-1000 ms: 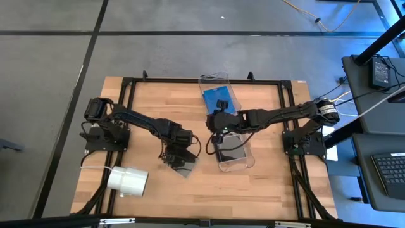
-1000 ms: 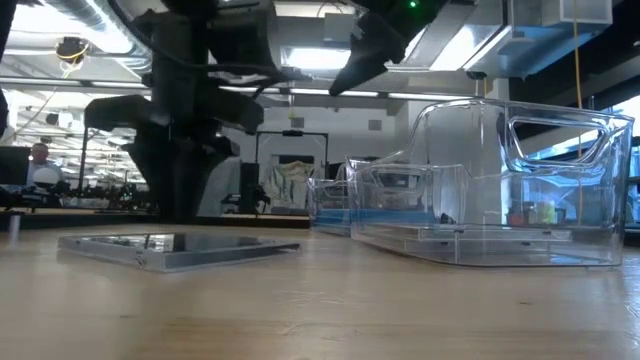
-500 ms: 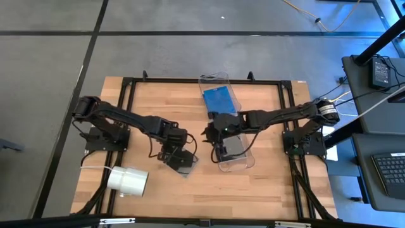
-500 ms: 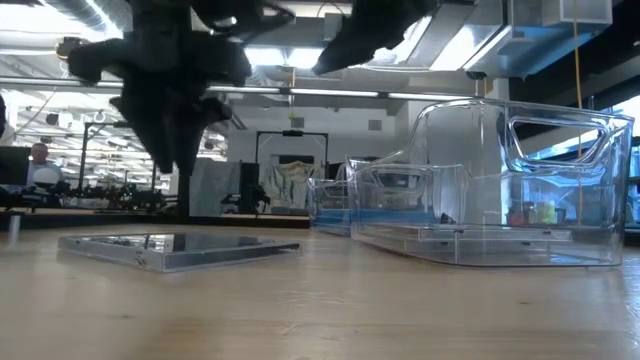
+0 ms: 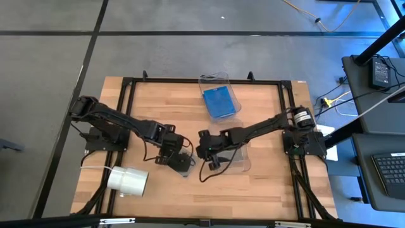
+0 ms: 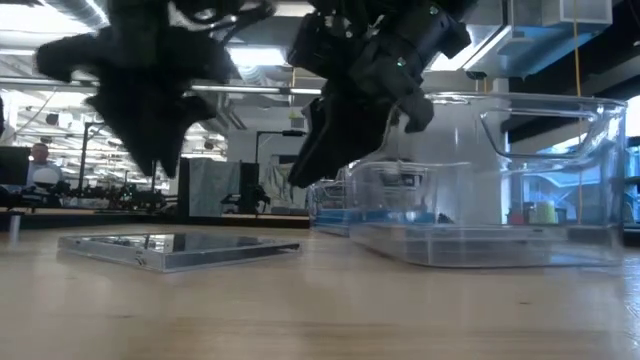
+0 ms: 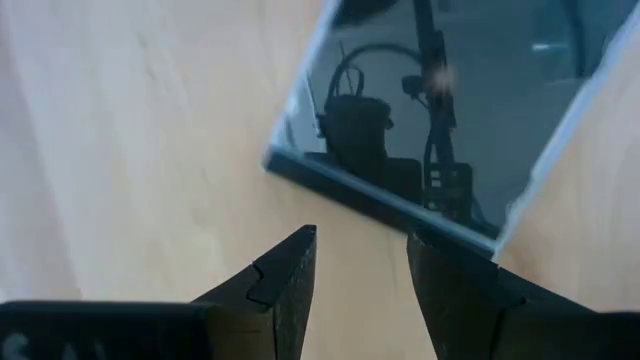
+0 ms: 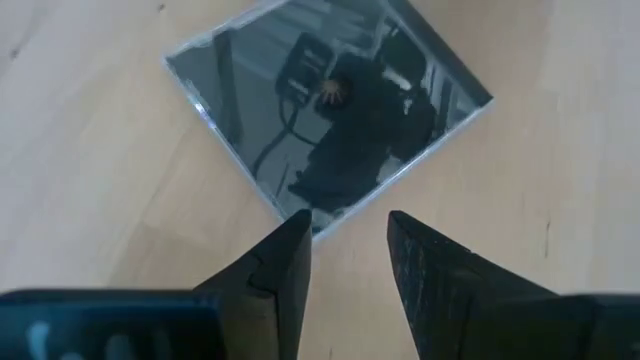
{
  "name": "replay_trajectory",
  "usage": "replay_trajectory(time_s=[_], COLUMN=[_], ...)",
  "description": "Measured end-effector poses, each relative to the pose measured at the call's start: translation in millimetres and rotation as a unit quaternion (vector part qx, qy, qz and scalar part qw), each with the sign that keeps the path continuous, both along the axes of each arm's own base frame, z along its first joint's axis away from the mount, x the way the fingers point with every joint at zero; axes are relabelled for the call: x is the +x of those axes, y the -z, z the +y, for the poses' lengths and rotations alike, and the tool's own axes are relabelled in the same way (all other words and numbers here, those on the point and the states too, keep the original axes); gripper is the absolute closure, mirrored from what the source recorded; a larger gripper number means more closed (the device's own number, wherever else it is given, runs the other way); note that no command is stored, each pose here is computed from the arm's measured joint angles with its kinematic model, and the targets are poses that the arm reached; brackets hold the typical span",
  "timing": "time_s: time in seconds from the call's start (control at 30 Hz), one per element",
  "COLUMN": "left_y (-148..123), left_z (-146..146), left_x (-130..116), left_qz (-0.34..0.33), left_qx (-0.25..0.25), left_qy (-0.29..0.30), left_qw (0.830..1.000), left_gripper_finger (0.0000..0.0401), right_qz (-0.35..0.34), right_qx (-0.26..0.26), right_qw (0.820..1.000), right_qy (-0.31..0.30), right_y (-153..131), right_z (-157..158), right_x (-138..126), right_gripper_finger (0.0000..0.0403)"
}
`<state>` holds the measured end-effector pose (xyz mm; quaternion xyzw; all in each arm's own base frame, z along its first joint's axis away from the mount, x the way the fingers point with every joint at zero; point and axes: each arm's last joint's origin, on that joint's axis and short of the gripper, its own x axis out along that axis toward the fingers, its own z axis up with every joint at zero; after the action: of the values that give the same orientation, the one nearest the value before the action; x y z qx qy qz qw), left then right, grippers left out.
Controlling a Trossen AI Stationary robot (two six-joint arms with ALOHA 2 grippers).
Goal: Pick & place jewel cases by type
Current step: Put the black CD case into the bottom transparent bin
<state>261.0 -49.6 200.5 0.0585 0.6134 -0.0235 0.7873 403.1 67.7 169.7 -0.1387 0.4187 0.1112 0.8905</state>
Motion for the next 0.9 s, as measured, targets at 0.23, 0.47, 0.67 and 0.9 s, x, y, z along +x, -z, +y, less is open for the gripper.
replay_trajectory(time_s=[0.23,0.47,0.67,0.9], left_y=[24.1,23.3,20.1,2.4], left_z=[-1.9,-1.6,-1.0,-0.4], left_x=[-14.9,-16.1,-19.1,-29.4], left_qz=[0.029,0.031,0.033,0.009], left_qx=[-0.002,-0.004,-0.004,-0.014], left_qy=[-0.040,-0.053,-0.055,-0.063], left_qw=[0.999,0.998,0.998,0.998], left_gripper_finger=[0.0248,0.0244,0.0248,0.0244], right_qz=[0.012,-0.013,-0.036,0.018], right_qx=[0.008,0.013,0.038,0.056], right_qw=[1.000,0.999,0.997,0.997], right_qy=[0.008,0.027,0.060,0.050], right_y=[-1.2,-36.8,-49.1,-12.1], right_z=[0.4,1.2,-3.9,-0.3], right_x=[1.6,15.9,24.2,31.5], right_gripper_finger=[0.0264,0.0264,0.0264,0.0264])
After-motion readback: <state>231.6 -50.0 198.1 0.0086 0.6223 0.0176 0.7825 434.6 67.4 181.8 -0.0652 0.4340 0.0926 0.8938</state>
